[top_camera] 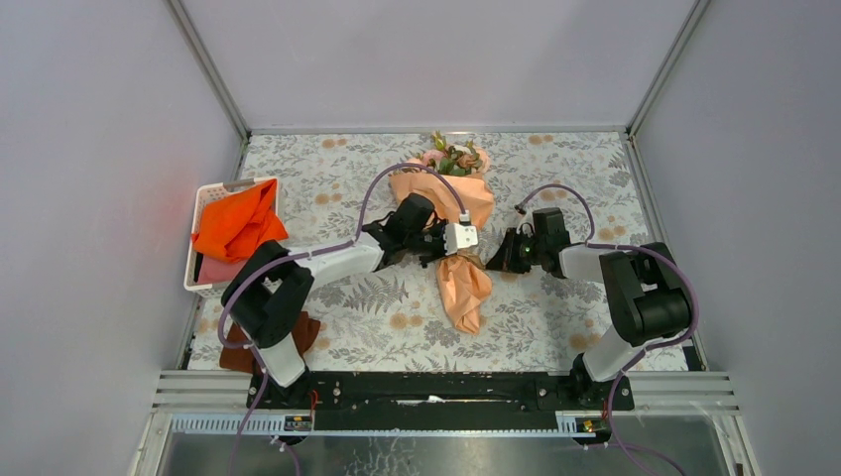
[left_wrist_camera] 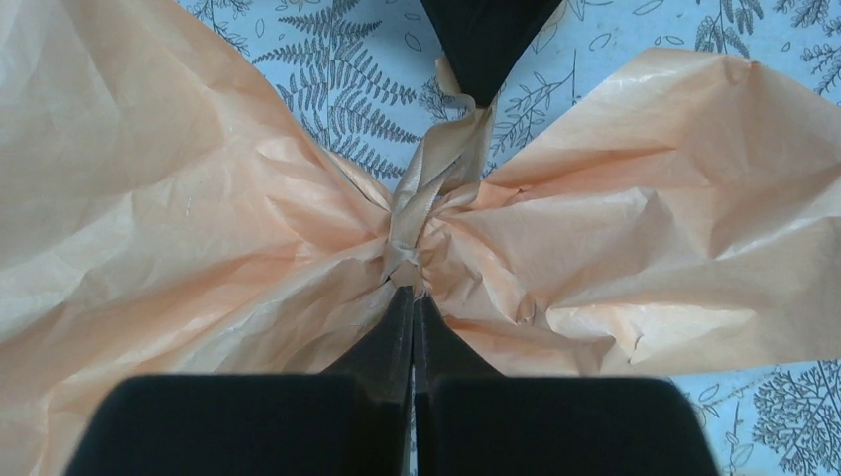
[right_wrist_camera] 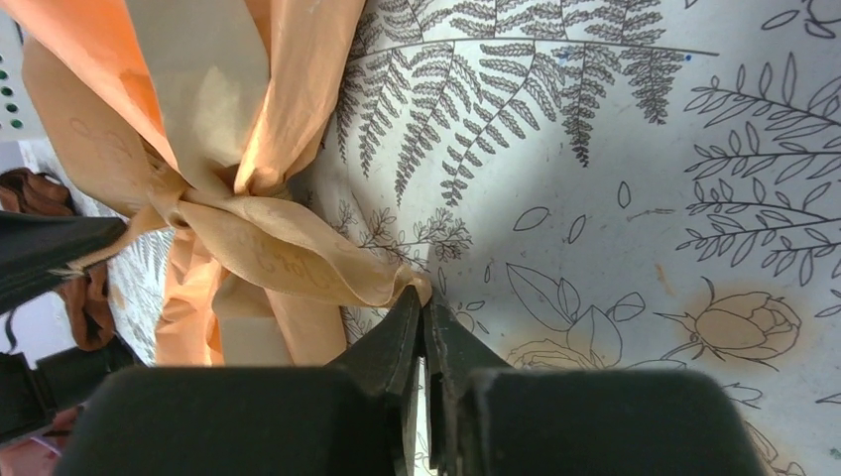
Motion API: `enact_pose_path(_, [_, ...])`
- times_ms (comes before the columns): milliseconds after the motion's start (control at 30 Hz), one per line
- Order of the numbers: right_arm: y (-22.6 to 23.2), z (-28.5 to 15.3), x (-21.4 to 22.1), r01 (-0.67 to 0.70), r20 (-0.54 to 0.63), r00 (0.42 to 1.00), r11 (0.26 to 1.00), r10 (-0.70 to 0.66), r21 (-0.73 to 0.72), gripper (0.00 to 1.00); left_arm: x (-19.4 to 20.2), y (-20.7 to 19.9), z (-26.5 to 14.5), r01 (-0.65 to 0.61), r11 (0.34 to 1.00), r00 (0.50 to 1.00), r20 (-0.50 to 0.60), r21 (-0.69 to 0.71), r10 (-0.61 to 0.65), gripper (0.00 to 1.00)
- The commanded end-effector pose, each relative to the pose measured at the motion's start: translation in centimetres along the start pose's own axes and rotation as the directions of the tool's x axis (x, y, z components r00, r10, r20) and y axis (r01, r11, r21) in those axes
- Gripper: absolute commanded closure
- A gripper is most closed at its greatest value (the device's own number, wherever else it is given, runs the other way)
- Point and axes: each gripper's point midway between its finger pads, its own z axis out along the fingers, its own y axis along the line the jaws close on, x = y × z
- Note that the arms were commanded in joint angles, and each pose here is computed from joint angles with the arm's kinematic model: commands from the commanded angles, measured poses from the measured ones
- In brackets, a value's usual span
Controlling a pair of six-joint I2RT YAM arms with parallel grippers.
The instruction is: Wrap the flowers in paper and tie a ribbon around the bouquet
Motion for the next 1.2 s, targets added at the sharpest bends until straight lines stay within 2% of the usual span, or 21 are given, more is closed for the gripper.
enact_pose_path(0, [0.7,-0.7,-1.3,0.081,0.016,0.997,0.997,-0.081,-0.006,0.84,-2.2,0.4,-2.4,-0.092,0.996,0.996,0.002,-0.009,0.092,1.0])
enact_pose_path(100, [0.8,-1.3,-2.2,0.106,0.032,0.994,0.994,-0.106,0.011,0.73,-2.0,-0.8,-4.5,-0.13,0.991,0.991,-0.036,0.037,0.132,1.0])
enact_pose_path(267, [2.0,-2.0,-3.4,0.16,0.06,0.986,0.987,-0.158,-0.018,0.56,1.0,-2.6,-6.7,-0.114,0.985,0.982,-0.134,0.13,0.132,1.0])
enact_pose_path(367, [2.8,-2.3,-3.6,0.173,0.066,0.983,0.984,-0.17,-0.045,0.5,3.5,-3.7,-7.9,-0.146,0.971,0.968,-0.175,0.189,0.18,1.0])
enact_pose_path(533, [4.3,-2.8,-4.1,0.196,0.092,0.978,0.975,-0.187,-0.102,0.45,8.4,-5.8,-9.0,-0.229,0.926,0.922,-0.24,0.3,0.305,1.0])
enact_pose_path(767, [7.9,-3.2,-4.7,0.203,0.165,0.973,0.94,-0.161,-0.276,0.35,8.8,-5.7,-8.0,-0.249,0.927,0.924,-0.218,0.279,0.314,1.0])
enact_pose_path(867, [9.0,-2.8,-4.9,0.204,0.195,0.969,0.93,-0.149,-0.304,0.34,8.8,-5.7,-7.8,-0.255,0.928,0.926,-0.208,0.273,0.316,1.0])
enact_pose_path(1033, [9.3,-0.9,-4.1,0.163,0.151,0.981,0.941,-0.122,-0.298,0.36,8.9,-5.3,-7.6,-0.262,0.928,0.922,-0.214,0.264,0.322,1.0])
enact_pose_path(1067, [9.2,-0.7,-4.1,0.155,0.147,0.982,0.942,-0.115,-0.298,0.37,9.0,-5.1,-7.7,-0.266,0.928,0.921,-0.217,0.261,0.324,0.98])
enact_pose_path(1100, [9.2,-0.6,-4.0,0.149,0.143,0.984,0.942,-0.11,-0.301,0.4,9.0,-4.8,-7.8,-0.269,0.929,0.92,-0.219,0.254,0.326,0.84])
enact_pose_path(1167, [9.4,-0.3,-4.1,0.145,0.133,0.985,0.94,-0.109,-0.307,0.45,9.1,-4.0,-8.2,-0.276,0.932,0.919,-0.22,0.236,0.327,0.65])
